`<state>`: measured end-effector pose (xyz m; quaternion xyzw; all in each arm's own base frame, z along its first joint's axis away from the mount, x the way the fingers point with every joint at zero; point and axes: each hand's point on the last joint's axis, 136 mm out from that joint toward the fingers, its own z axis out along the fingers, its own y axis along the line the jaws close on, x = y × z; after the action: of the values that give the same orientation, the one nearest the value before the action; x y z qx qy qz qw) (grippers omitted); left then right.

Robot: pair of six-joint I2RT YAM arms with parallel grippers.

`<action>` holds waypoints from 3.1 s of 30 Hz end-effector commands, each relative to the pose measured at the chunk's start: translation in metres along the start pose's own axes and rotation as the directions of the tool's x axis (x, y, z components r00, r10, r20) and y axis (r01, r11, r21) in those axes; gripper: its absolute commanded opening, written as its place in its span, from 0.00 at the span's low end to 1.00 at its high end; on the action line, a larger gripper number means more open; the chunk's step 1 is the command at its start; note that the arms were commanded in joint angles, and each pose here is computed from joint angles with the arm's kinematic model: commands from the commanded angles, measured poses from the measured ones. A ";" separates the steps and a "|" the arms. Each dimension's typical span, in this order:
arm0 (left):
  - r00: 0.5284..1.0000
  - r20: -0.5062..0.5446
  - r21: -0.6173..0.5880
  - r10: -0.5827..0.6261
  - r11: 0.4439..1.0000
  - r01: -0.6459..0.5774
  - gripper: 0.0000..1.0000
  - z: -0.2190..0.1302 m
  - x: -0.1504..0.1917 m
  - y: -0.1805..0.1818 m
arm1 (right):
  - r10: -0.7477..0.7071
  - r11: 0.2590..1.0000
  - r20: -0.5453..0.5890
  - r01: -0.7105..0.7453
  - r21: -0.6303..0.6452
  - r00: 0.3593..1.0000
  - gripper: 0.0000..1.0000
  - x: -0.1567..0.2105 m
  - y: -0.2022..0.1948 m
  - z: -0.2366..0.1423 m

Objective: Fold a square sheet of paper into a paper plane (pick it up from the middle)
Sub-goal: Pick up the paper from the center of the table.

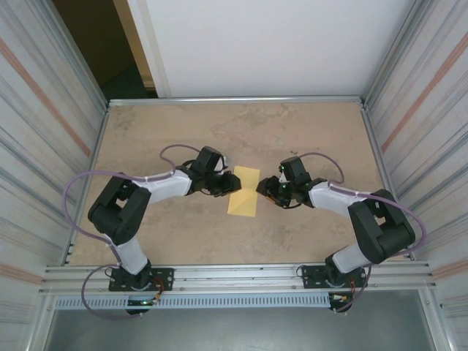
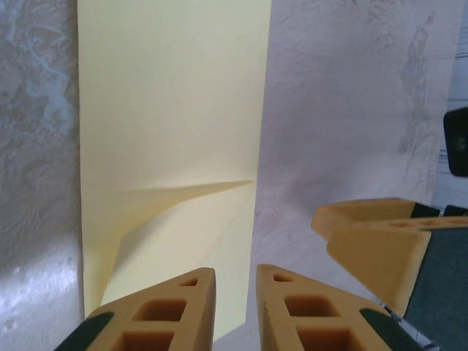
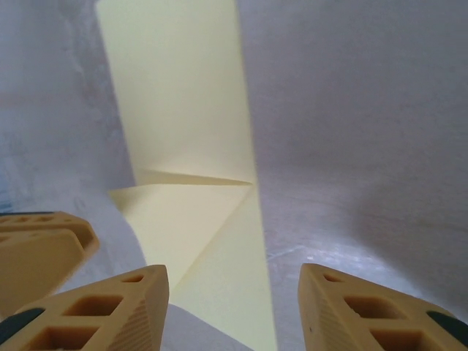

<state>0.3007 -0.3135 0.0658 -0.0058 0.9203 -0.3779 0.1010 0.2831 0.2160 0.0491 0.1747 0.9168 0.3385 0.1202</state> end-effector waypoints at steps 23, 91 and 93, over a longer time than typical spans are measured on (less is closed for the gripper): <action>0.982 0.000 -0.186 -0.189 0.965 0.186 0.25 0.025 0.010 0.078 | 0.115 0.992 -0.064 -0.118 -0.040 0.991 0.39 0.007 0.026 0.039; 0.950 0.262 0.535 -0.170 0.845 0.004 0.94 -0.155 -0.051 -0.068 | -0.123 0.783 0.167 0.199 -0.589 0.978 0.05 -0.049 0.195 -0.090; 0.954 0.259 0.563 -0.154 0.826 -0.019 0.94 -0.159 -0.051 -0.079 | -0.124 0.763 0.158 0.196 -0.616 0.980 0.05 -0.049 0.203 -0.094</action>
<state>0.3214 -0.2462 0.2069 -0.0971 0.7744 -0.5859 0.2180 0.3478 0.2752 0.2242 0.0922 0.7865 0.5552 0.2543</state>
